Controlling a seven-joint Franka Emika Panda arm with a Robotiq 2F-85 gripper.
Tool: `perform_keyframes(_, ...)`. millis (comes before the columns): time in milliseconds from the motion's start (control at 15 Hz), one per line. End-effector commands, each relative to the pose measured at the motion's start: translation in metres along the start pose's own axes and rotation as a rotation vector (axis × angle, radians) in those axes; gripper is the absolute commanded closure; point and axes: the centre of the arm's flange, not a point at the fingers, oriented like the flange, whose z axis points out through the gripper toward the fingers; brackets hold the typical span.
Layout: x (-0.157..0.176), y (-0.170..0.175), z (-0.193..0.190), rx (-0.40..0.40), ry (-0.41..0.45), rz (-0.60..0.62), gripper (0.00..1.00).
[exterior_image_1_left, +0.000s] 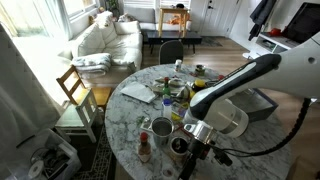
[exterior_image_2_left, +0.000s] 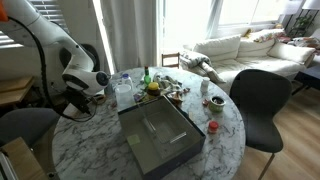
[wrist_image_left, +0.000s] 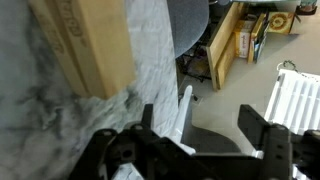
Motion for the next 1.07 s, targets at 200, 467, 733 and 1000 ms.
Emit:
perform_keyframes(200,0.002,0.015,0.018,0.056,0.043,0.019,0.62)
perform_keyframes(467,0.001,0.018,0.018,0.063,0.061,0.032,0.92)
perform_keyframes(733,-0.001,0.016,0.012,0.058,0.078,0.046,1.00)
perform_keyframes(1000,-0.002,0.006,0.002,0.070,0.085,0.051,0.99)
